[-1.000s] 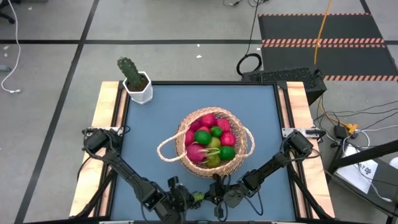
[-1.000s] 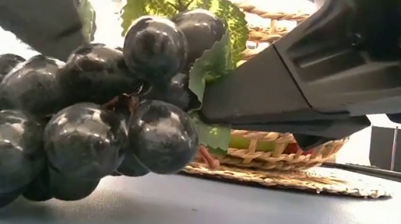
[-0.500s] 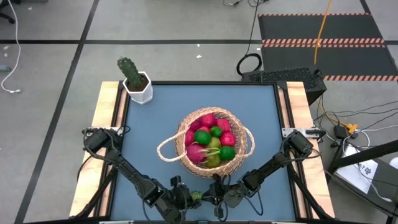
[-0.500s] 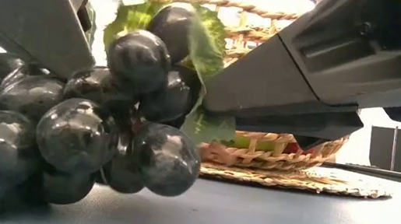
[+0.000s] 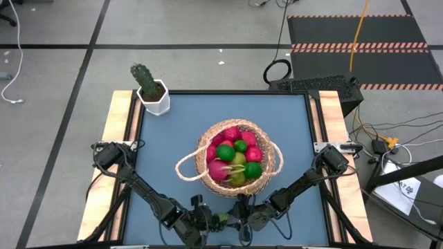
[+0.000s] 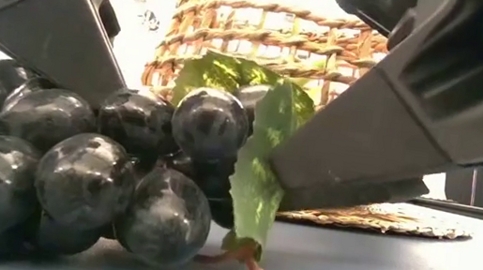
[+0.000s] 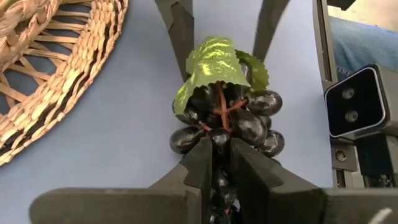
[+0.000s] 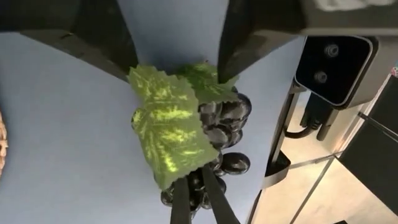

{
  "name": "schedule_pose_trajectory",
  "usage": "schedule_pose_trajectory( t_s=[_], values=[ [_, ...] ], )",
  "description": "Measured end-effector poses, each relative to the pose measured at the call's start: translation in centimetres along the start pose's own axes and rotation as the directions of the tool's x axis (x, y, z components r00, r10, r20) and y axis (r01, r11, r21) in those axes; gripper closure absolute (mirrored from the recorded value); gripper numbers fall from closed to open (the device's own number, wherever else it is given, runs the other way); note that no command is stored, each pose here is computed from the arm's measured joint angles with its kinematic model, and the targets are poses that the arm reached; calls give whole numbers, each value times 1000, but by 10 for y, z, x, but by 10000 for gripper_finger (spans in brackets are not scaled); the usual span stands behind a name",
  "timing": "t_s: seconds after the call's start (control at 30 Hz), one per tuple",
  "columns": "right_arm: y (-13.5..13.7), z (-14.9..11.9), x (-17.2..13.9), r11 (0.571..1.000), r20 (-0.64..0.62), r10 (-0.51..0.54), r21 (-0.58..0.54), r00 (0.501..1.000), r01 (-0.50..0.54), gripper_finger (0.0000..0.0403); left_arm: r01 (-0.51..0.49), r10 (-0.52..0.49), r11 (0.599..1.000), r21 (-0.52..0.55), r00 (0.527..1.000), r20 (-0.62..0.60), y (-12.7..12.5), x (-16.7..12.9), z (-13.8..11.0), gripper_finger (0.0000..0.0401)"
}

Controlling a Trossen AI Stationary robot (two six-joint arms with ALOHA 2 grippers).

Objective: Build produce basket
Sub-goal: Put the black grapes into the brown basket

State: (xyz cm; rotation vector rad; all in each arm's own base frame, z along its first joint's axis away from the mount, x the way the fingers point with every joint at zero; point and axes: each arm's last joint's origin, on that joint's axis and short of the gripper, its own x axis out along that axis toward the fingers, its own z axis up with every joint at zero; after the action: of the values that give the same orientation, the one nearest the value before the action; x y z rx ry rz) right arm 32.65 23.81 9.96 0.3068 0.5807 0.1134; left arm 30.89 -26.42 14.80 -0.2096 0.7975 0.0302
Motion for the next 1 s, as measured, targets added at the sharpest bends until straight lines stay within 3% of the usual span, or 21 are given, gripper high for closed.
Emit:
schedule_pose_trajectory(
  t_s=[0.2,0.4,0.6,0.87,1.0],
  values=[
    [0,0,0,1000,1,-1,-31,1000,1,130,0,0,1000,0,1000,-1,0,0,0,345],
    [2,5,0,995,58,11,-97,998,-5,119,-3,3,1000,-1,1000,0,1,1,1,345],
    [6,7,0,983,59,73,-173,996,-62,147,-8,8,1000,7,1000,0,4,2,3,345],
    [3,3,0,981,17,46,-190,999,-42,220,-10,10,1000,9,1000,0,5,3,4,345],
    [3,2,0,980,15,43,-194,999,-40,232,-10,10,1000,10,1000,0,5,3,4,345]
  ],
)
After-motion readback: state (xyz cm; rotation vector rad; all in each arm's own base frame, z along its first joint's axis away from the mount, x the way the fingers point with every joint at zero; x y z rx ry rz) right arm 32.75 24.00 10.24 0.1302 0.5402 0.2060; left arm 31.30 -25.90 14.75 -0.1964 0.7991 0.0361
